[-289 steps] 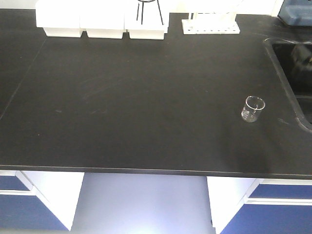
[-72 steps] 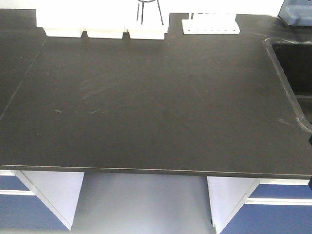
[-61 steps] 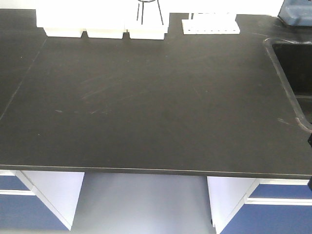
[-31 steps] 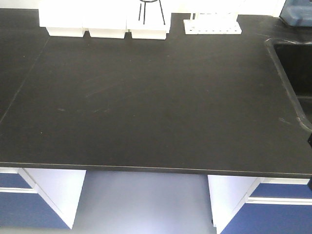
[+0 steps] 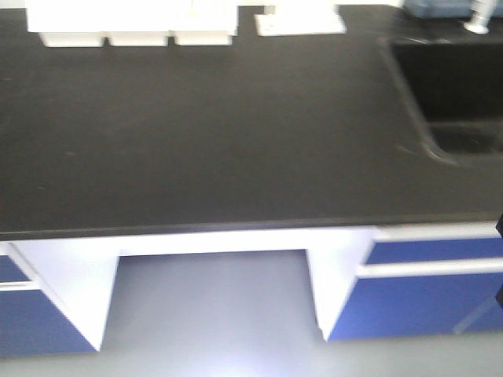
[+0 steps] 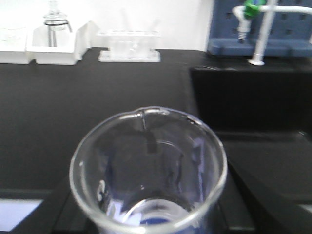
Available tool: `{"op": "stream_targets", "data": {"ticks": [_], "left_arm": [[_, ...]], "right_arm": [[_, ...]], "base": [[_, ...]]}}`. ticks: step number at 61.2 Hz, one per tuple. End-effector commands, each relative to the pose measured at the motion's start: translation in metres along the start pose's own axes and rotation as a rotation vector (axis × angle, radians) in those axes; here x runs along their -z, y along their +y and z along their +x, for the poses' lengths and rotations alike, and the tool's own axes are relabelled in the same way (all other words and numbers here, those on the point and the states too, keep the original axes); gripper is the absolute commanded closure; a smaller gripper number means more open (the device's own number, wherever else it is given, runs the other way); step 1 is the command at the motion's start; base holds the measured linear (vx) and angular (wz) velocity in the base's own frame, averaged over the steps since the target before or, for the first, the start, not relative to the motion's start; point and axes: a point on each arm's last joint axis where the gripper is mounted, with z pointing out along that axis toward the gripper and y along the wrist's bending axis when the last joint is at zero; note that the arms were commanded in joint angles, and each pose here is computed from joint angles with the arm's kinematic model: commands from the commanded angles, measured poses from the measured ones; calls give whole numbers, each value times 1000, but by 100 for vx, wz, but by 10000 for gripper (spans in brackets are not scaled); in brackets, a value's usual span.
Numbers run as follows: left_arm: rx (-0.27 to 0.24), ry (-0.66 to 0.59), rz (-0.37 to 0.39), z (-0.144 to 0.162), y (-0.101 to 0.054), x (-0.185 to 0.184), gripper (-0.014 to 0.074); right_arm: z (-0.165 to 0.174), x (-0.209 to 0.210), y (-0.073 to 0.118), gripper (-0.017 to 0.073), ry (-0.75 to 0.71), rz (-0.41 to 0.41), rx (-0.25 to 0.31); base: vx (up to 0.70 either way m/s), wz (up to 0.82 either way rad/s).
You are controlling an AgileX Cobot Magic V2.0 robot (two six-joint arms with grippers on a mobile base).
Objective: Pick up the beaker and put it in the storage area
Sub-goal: 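Drive the base to the other bench holding the beaker in the right gripper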
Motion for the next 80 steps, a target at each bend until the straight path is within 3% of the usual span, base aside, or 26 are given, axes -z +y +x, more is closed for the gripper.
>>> {"op": "stream_targets", "data": {"ticks": [1,80], "left_arm": [[11,-77,28,-1,-2,0,602],[11,-76,31,-1,-2,0,602]], "right_arm": [[-18,3,-2,559,-103,23,4],[-16,3,-2,559,-92,21,6]], "base": [[-28,-52],[-29,-59]]}}
